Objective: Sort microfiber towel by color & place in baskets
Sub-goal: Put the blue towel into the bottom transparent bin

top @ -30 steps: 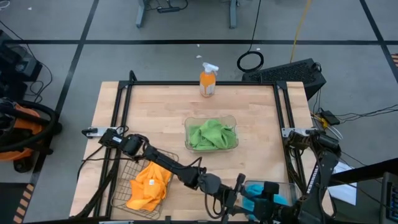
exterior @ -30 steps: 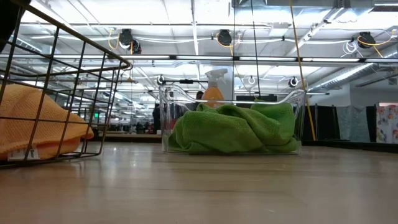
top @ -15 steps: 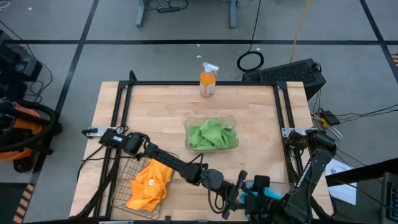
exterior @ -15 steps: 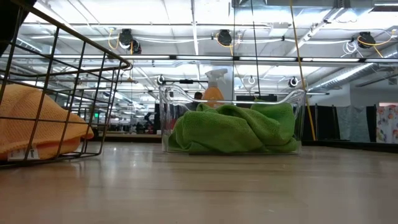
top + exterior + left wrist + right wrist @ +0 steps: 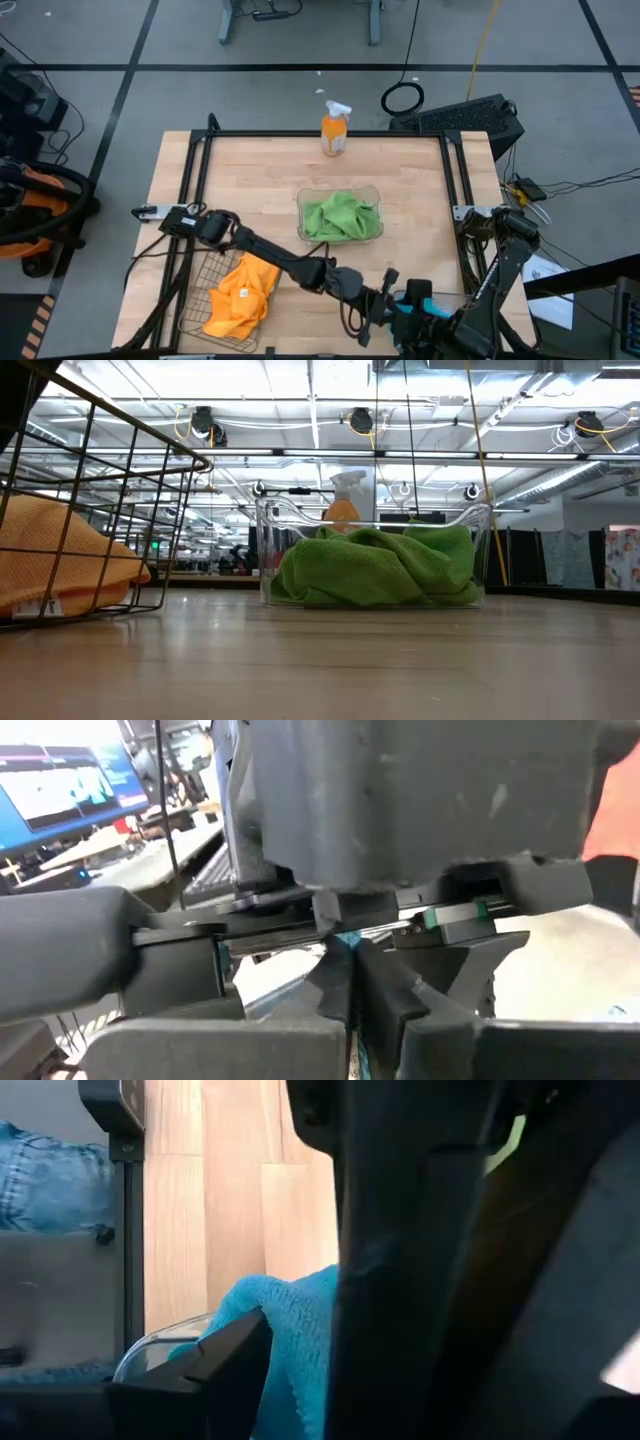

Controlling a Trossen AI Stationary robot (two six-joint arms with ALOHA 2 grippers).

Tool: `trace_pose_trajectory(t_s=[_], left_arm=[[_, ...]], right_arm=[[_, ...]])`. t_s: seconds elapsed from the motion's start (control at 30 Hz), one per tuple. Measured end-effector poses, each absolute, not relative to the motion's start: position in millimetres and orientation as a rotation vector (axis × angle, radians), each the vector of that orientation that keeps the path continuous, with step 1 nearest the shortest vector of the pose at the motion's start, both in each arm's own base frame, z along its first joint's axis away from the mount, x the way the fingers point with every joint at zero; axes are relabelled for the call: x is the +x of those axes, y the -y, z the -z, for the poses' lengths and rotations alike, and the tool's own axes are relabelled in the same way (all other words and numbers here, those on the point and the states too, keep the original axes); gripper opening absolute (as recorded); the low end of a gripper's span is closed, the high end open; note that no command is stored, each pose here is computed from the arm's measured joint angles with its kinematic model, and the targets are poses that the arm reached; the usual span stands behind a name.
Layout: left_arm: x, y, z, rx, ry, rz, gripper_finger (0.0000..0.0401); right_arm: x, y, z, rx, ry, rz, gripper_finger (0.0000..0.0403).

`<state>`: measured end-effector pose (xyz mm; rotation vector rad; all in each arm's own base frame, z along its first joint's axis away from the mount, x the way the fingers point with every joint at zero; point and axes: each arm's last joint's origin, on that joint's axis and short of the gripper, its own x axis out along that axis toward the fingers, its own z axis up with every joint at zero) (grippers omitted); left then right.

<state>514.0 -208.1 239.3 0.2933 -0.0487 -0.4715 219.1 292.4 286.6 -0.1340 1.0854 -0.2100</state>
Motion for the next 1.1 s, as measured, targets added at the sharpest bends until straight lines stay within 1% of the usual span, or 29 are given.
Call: trace_pose_trajectory(t_s=[0.17,0.3,0.47,0.6,0.83,1.1], left_arm=[[508,203,-251,0.305,-0.031,0.488,0.0006],[500,203,-264,0.315,-0.077,0.556,0.0004],[489,205,-280,0.365,-0.093,0.576,0.0003],[485,205,-288,0.380,-0.083,0.585,0.0003],[484,205,-289,0.395,-0.087,0.588,0.0002],[483,204,-288,0.416,-0.112,0.618,0.0002]], right_arm=[[220,-291,-287,-0.140,-1.078,0.219,0.0254],[221,-293,-288,-0.120,-1.037,0.220,0.0254],[224,-295,-289,-0.046,-1.010,0.235,0.0254],[227,-299,-291,-0.012,-0.963,0.206,0.0254],[230,-304,-293,0.021,-0.928,0.179,0.0254],[229,-300,-299,-0.029,-0.886,0.178,0.0254]])
